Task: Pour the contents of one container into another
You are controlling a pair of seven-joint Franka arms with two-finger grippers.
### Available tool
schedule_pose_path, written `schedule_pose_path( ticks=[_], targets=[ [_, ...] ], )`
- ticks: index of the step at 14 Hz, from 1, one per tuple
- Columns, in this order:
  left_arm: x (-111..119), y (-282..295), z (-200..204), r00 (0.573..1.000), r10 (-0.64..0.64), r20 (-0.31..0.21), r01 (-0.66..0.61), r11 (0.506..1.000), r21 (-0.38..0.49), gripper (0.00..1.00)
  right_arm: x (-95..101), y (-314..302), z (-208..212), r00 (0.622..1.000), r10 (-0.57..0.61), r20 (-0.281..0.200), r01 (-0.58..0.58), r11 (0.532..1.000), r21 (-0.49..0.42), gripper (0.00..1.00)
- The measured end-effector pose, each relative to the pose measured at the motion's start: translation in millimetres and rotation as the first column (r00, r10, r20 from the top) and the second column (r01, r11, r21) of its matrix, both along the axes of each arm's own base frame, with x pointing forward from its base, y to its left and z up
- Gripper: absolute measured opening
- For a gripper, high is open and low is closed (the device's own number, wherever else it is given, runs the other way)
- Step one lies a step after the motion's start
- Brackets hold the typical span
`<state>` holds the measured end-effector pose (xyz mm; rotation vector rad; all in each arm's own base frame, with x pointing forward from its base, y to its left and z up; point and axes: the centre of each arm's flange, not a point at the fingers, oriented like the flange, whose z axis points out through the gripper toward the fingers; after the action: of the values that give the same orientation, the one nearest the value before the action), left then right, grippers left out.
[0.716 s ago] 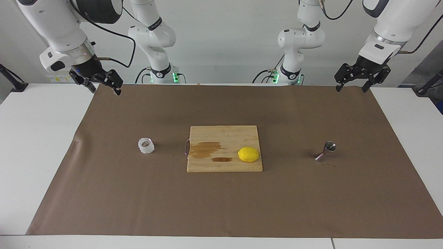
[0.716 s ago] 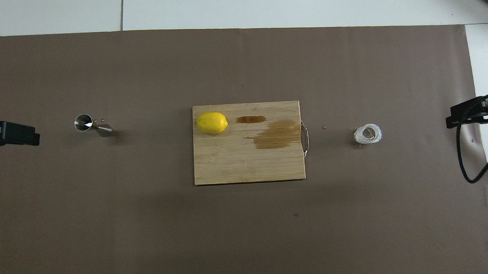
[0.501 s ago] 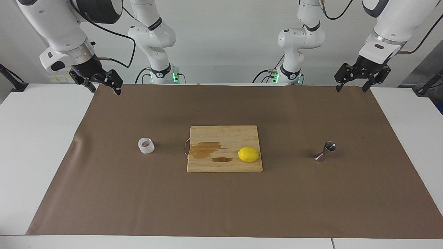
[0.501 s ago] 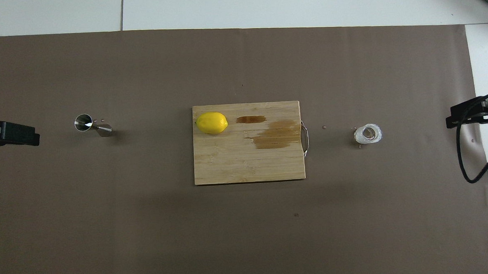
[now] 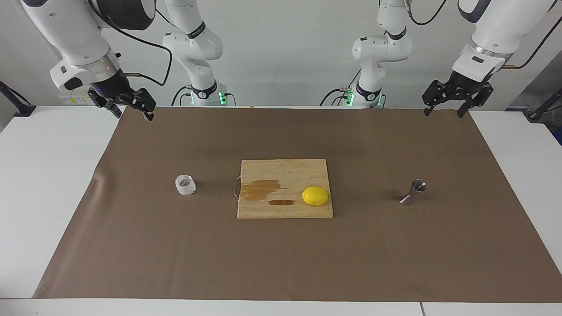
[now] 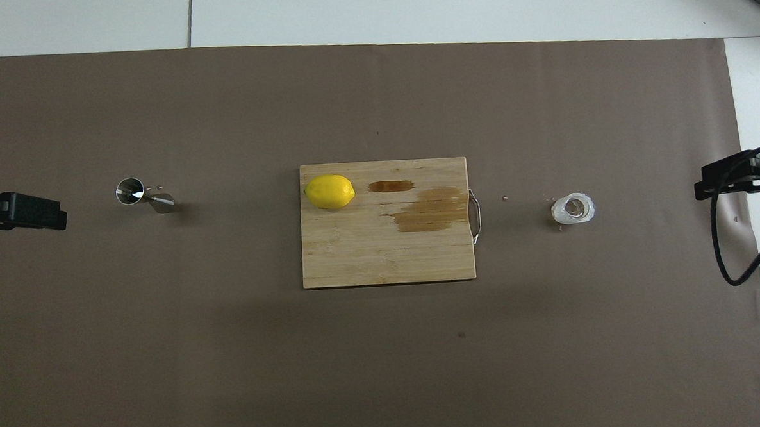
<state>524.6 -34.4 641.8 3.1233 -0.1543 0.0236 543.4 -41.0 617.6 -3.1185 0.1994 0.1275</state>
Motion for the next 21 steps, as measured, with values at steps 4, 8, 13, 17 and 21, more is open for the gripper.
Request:
schedule_pose_path(
  ticks=[4, 8, 13, 17, 21],
  targets=[
    [-7.8, 2.0, -11.0, 1.000, 0.004, -0.024, -0.004, 1.000, 0.002, 1.00, 0.0, 0.0, 0.0, 1.000, 0.000, 0.000, 0.000, 1.000, 0.000, 1.00],
    [-16.7, 2.9, -20.7, 1.000, 0.009, -0.026, -0.009, 1.000, 0.004, 1.00, 0.0, 0.0, 0.0, 1.000, 0.000, 0.000, 0.000, 1.000, 0.000, 1.00],
    [-16.0, 6.2, -28.2, 0.998, 0.054, -0.023, -0.054, 0.999, 0.001, 1.00, 0.0, 0.0, 0.0, 1.000, 0.000, 0.000, 0.000, 1.000, 0.000, 1.00],
    [0.6, 13.2, -48.8, 0.987, 0.154, -0.053, -0.156, 0.987, -0.046, 1.00, 0.0, 0.0, 0.0, 1.000, 0.000, 0.000, 0.000, 1.000, 0.000, 1.00],
    [33.0, 25.4, -78.7, 0.919, 0.381, -0.102, -0.392, 0.913, -0.113, 1.00, 0.0, 0.0, 0.0, 1.000, 0.000, 0.000, 0.000, 1.000, 0.000, 1.00]
  ],
)
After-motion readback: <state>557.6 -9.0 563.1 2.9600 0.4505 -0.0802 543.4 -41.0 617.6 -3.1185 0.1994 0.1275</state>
